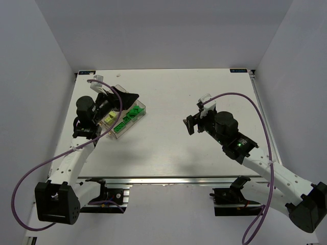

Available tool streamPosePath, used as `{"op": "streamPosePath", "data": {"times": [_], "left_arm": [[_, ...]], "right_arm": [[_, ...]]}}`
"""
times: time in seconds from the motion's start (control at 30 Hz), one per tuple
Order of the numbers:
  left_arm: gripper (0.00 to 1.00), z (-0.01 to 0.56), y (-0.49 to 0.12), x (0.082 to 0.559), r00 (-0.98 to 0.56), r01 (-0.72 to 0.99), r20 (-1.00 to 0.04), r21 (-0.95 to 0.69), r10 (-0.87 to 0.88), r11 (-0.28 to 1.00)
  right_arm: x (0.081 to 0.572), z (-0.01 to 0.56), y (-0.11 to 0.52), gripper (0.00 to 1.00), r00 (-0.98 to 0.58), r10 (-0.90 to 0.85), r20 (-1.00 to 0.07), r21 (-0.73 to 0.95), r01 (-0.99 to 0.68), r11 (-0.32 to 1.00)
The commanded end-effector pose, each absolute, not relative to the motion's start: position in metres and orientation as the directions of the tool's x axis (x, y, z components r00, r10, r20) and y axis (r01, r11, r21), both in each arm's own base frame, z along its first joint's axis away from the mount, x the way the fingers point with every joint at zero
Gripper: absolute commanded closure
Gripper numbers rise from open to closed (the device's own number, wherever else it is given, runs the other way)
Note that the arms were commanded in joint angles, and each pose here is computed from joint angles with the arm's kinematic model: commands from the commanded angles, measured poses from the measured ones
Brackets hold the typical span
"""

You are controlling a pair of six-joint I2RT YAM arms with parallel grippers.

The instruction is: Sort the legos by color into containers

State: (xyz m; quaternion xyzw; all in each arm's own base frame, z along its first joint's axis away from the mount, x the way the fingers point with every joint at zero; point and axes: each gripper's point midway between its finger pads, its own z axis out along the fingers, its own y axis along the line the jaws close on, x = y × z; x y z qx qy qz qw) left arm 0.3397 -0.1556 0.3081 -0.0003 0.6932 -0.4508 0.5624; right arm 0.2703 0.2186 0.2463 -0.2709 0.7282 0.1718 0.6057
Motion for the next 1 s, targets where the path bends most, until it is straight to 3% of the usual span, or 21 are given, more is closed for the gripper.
{"op": "streamPosePath", "data": {"times": [0.0, 0.97], "left_arm": [[0.02, 0.3132, -0.1588, 0.3382, -0.361, 0.530, -0.784, -0.618, -0.505, 0.580], [0.02, 0.3146, -0.1601, 0.3362, -0.359, 0.536, -0.787, -0.614, -0.502, 0.579]], "right_arm": [[0.2756, 0.2631, 0.2191, 0.11, -0.091, -0.136, -0.987, -0.059, -0.580, 0.812], [0.2811, 0.2580, 0.2166, 0.11, -0.103, -0.147, -0.984, -0.066, -0.555, 0.829]]}}
